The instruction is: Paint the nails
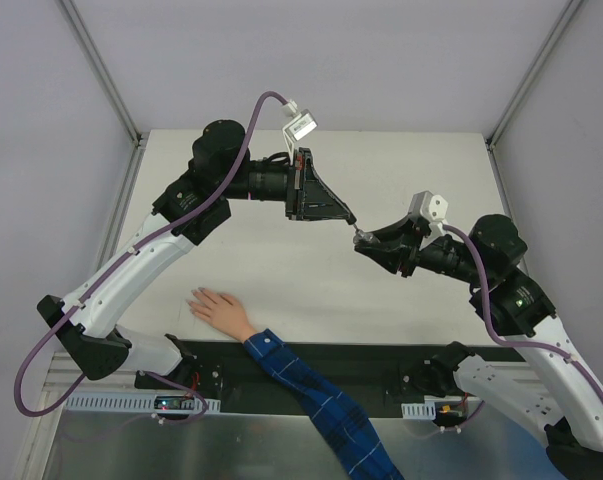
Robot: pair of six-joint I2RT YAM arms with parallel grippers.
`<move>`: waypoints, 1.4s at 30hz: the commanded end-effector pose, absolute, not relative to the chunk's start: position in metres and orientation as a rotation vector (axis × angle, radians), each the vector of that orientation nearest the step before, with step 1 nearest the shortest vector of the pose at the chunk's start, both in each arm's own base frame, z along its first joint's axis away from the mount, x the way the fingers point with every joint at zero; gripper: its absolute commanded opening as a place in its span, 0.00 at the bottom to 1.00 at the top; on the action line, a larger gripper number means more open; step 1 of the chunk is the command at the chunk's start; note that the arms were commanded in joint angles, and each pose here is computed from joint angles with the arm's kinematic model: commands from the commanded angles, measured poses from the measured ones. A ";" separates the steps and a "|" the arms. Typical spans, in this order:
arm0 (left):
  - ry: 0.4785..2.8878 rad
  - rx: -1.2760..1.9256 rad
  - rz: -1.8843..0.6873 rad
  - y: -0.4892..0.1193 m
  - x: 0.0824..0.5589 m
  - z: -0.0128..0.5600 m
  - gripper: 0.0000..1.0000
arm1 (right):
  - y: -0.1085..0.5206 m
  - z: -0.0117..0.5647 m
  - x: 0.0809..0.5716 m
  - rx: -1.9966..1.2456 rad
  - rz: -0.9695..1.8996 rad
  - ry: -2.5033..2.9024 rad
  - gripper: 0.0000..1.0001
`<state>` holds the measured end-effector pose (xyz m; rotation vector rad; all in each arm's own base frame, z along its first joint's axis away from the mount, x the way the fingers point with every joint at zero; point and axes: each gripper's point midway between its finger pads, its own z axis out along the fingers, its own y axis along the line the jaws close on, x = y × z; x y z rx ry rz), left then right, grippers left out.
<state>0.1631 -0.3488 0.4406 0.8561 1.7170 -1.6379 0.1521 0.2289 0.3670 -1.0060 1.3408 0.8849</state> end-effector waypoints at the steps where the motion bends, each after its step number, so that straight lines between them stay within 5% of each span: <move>1: 1.597 0.880 -1.632 -0.344 0.154 0.468 0.00 | 0.231 0.384 0.147 -1.019 0.885 1.248 0.00; 42: 1.632 0.879 -1.668 -0.351 0.154 0.455 0.00 | 0.231 0.390 0.146 -1.013 0.891 1.222 0.00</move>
